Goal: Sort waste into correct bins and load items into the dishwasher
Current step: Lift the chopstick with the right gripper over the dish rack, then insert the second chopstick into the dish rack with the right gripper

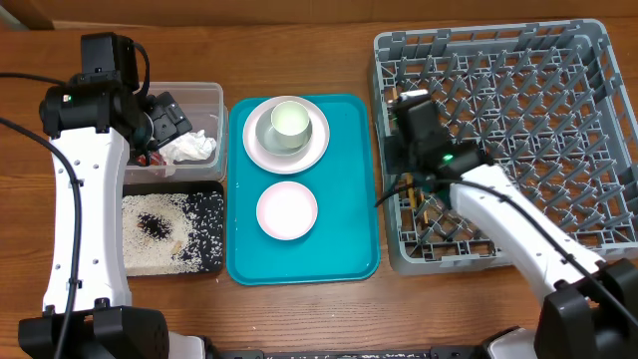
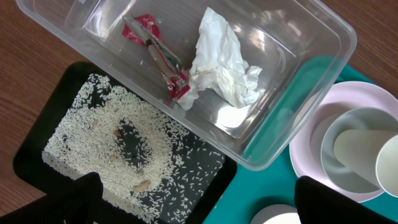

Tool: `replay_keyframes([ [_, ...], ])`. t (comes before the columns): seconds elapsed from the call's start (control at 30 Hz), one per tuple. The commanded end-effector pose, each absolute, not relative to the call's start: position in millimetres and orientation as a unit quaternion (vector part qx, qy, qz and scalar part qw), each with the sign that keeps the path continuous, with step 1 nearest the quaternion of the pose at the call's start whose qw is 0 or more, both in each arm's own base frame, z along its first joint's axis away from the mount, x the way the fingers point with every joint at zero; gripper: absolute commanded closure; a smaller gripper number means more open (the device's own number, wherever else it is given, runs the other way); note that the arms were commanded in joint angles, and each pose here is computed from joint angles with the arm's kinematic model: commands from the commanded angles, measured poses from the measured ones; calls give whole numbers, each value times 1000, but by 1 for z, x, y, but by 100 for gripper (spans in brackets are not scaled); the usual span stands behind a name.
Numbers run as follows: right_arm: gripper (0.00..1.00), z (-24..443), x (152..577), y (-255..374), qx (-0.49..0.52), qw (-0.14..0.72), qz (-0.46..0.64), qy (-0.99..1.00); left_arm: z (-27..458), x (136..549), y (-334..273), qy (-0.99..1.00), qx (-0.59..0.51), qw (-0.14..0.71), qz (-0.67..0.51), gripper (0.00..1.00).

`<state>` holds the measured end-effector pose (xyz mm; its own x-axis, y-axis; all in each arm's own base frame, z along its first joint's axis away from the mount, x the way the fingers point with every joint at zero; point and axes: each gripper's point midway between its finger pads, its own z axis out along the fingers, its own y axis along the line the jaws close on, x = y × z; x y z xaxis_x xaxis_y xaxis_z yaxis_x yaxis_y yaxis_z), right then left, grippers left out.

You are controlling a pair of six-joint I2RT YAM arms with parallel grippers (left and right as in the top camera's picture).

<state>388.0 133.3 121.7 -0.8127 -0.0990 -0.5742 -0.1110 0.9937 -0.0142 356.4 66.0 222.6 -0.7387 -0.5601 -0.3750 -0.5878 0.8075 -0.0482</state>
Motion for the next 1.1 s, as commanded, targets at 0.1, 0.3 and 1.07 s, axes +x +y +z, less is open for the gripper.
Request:
replay_keyframes([
  [0.1,96,145,402,113,-79,325,12,942,226,359,69,931,-307,194,40,0],
  [0.3,95,143,407,89,-60,320,18,945,226,359,69,931,-307,194,40,0],
  [1.07,94,125,403,83,-54,299,26,952,226,359,69,931,-307,194,40,0],
])
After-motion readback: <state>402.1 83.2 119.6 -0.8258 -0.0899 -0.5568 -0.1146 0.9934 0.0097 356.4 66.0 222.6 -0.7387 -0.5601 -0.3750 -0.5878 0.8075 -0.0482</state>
